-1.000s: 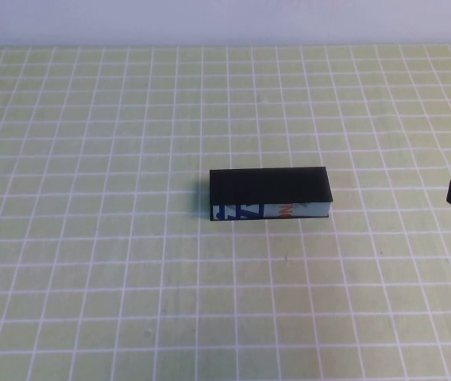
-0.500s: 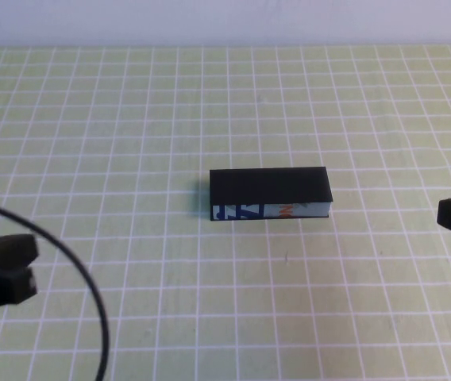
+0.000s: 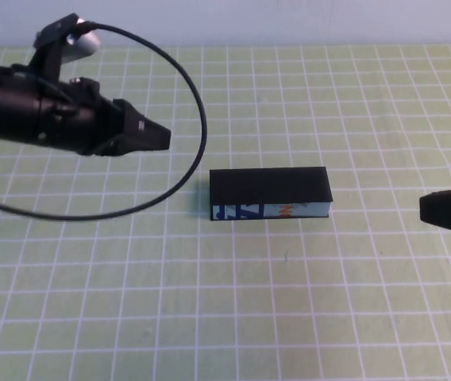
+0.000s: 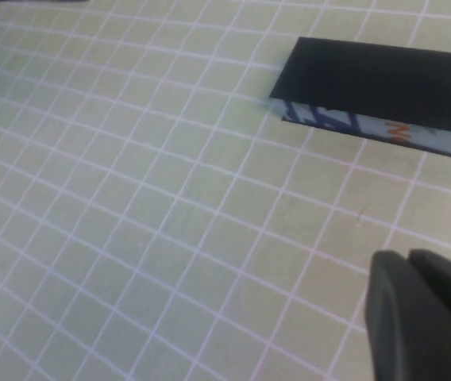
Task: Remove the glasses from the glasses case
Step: Pick up the glasses from the glasses case
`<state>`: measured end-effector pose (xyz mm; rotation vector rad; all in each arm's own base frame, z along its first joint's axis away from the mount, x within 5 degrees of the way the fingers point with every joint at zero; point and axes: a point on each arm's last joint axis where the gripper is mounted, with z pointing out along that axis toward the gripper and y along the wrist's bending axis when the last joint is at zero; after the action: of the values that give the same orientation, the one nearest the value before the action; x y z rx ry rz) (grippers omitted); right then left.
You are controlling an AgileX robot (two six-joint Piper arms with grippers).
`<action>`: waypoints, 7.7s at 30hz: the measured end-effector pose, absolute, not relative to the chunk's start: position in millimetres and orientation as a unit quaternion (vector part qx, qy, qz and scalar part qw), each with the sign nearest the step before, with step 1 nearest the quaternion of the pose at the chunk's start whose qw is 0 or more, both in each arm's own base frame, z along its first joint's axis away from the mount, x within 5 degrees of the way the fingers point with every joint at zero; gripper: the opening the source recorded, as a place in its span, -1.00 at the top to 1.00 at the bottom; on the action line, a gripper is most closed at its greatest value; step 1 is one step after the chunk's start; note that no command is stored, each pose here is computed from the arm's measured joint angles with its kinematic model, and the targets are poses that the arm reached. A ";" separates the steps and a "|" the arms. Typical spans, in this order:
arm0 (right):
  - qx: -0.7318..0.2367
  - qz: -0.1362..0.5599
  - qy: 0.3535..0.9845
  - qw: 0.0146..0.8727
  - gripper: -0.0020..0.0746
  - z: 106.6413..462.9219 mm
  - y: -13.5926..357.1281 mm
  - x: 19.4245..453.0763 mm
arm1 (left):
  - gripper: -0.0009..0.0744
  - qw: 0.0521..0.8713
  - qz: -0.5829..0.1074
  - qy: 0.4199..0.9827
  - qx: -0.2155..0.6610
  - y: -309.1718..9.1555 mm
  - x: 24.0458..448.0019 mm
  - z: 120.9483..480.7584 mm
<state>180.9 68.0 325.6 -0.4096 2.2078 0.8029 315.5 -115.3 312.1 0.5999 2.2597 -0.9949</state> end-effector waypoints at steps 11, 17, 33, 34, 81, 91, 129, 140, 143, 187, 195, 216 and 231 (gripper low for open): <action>-0.303 0.238 0.878 0.286 0.99 336.9 131.3 224.6 | 0.99 0.242 -0.417 0.827 0.290 -172.3 421.9 275.7; -0.404 0.181 0.849 0.290 0.99 317.4 167.0 242.3 | 0.99 0.225 -0.431 0.822 0.296 -192.6 458.3 252.1; -0.489 0.108 0.809 0.308 0.97 275.9 194.2 276.9 | 0.99 0.201 -0.412 0.838 0.297 -216.9 491.7 178.4; -0.490 0.108 0.809 0.307 0.96 274.9 194.6 277.7 | 0.99 0.198 -0.411 0.839 0.297 -218.8 491.6 174.6; -0.513 0.029 0.787 0.342 0.14 220.0 207.7 321.0 | 0.99 0.188 -0.392 0.844 0.314 -229.9 490.7 146.8; -0.561 -0.005 0.746 0.358 0.14 201.4 212.7 332.1 | 0.99 0.182 -0.394 0.846 0.310 -230.0 490.4 145.3; -0.592 -0.057 0.695 0.405 0.60 172.5 221.0 351.5 | 0.99 0.174 -0.398 0.846 0.309 -230.3 489.3 145.5; -0.593 -0.059 0.689 0.412 0.82 182.3 220.5 349.6 | 0.99 0.174 -0.399 0.846 0.309 -230.3 489.3 145.5; -0.592 -0.060 0.688 0.415 0.86 185.9 220.2 349.0 | 0.99 0.172 -0.399 0.845 0.310 -230.3 488.9 145.5; -0.535 -0.048 0.700 0.471 0.94 199.9 221.2 353.9 | 0.99 0.277 -0.308 0.824 0.387 -164.3 433.5 324.6; -0.536 -0.047 0.700 0.469 0.94 199.7 221.1 353.7 | 0.99 0.271 -0.310 0.815 0.407 -154.4 382.9 253.4; -0.535 -0.046 0.702 0.468 0.94 199.4 221.1 353.5 | 0.99 0.408 -0.339 0.763 0.371 -161.8 395.3 166.1; -0.536 -0.046 0.702 0.466 0.94 199.1 221.0 353.4 | 0.99 0.422 -0.341 0.754 0.370 -163.4 399.7 152.3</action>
<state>353.4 221.0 199.1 -1.3156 1.7239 -0.1124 399.7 -163.4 152.3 0.9269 1.8883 -0.8550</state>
